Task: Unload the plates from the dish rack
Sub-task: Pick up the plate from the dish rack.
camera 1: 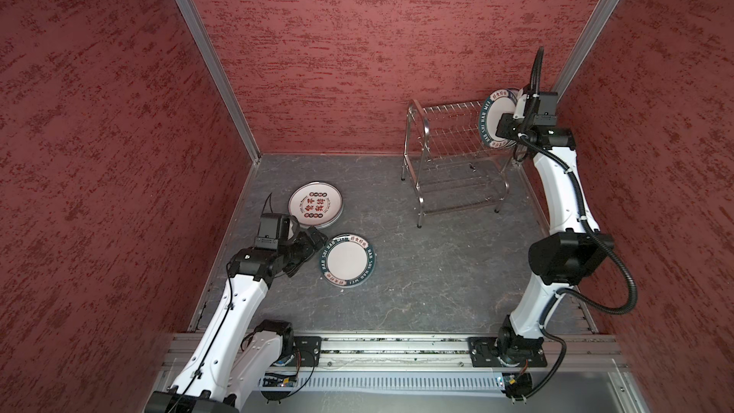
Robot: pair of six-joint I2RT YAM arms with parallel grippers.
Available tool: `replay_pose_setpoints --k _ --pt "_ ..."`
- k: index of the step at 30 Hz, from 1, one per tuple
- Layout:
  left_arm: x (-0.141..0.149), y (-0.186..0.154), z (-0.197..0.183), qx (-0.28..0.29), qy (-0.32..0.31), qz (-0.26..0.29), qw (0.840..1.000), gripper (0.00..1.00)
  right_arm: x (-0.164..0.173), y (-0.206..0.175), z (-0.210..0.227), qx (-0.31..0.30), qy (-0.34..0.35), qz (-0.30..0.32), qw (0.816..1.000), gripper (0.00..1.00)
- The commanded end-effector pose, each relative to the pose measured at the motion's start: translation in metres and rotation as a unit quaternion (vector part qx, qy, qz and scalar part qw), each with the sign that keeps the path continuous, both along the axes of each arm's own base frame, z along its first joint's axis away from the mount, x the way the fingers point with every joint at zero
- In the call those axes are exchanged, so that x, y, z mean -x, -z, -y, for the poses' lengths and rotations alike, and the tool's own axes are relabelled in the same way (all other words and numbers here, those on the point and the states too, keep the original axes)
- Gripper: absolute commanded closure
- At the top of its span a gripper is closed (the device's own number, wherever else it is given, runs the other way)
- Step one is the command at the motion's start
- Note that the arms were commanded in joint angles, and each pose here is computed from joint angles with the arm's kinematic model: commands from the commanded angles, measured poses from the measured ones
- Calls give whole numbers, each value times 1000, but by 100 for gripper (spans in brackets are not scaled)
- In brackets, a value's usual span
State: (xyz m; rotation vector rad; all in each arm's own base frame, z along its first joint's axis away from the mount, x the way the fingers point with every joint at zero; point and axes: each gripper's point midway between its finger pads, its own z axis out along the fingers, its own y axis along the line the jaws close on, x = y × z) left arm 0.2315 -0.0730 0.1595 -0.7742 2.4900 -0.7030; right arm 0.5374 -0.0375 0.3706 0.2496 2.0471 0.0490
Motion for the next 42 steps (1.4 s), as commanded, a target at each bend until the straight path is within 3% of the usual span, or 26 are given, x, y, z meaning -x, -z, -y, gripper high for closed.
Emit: replay_pose_setpoints --k 1,14,25,34,42 --pt "-2 1 -5 -3 -13 6 1000 1 1 -29 -1 16 -6 47 999 74" --pt "-5 14 -1 5 -10 -18 1000 1 2 -40 -4 25 -21 69 997 93" --pt "-8 7 -7 -9 -13 22 1000 0 23 -84 -10 34 -34 117 992 98" --pt "-10 -2 -4 -11 2 31 999 1 67 -145 -19 30 -49 184 981 100" --pt "-18 -10 18 37 51 55 996 0 145 -202 -31 14 -61 257 964 100"
